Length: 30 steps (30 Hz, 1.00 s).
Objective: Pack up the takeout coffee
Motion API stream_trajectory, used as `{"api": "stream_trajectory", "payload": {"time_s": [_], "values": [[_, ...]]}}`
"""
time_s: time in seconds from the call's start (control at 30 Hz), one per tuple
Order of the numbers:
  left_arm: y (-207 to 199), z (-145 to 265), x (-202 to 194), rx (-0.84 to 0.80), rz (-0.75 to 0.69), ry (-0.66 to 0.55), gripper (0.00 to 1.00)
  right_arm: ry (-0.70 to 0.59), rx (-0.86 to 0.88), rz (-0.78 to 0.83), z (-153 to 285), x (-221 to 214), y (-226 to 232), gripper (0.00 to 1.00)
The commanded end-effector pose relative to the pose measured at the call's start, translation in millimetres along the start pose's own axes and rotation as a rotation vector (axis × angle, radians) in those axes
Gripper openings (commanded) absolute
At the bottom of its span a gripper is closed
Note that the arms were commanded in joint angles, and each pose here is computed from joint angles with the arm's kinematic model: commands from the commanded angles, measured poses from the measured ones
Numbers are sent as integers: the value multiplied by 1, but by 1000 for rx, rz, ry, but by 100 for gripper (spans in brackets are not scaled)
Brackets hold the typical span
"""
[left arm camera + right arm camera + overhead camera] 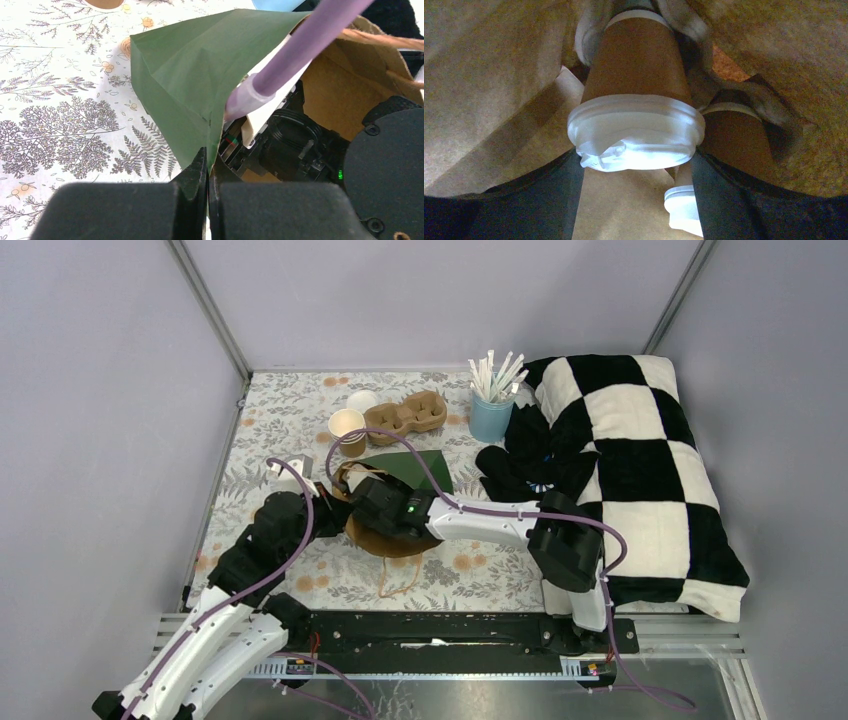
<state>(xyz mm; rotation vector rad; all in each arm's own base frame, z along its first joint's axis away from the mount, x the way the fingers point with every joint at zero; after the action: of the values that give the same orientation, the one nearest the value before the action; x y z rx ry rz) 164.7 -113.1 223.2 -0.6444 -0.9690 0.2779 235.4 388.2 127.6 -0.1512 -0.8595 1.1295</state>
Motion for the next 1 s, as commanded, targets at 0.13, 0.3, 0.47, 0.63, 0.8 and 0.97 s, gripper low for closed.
{"api": "stream_trajectory", "payload": {"time_s": [0.13, 0.3, 0.47, 0.63, 0.8, 0.97], "values": [[-20, 4, -4, -123, 31, 49, 0, 20, 83, -36, -22, -6, 13, 60], [-18, 5, -5, -117, 36, 49, 0, -75, 69, -98, -8, 2, 2, 73], [-11, 7, -4, -73, 40, 26, 0, -86, 96, -80, -3, -6, 4, 88], [-5, 10, -6, -46, 44, 22, 0, -95, 136, -44, 10, -12, 3, 100], [-4, 10, -6, -42, 52, 21, 0, -136, 190, -47, 28, -5, 0, 100], [-6, 9, -5, -45, 45, 27, 0, -139, 200, -67, 43, -5, -6, 100]]}}
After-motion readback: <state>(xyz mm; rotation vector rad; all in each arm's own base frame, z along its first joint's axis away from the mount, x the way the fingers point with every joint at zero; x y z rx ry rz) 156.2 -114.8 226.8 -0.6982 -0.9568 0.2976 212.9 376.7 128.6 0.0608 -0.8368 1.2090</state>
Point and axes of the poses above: each gripper's point midway between its finger pads, its own z axis back along the fingers, its own y axis along the line the jaws close on, x = y × z, the point moved 5 cm from there along z, back along the fingers, and after that the axes turned 11 degrees about z, right-handed, at the moved point
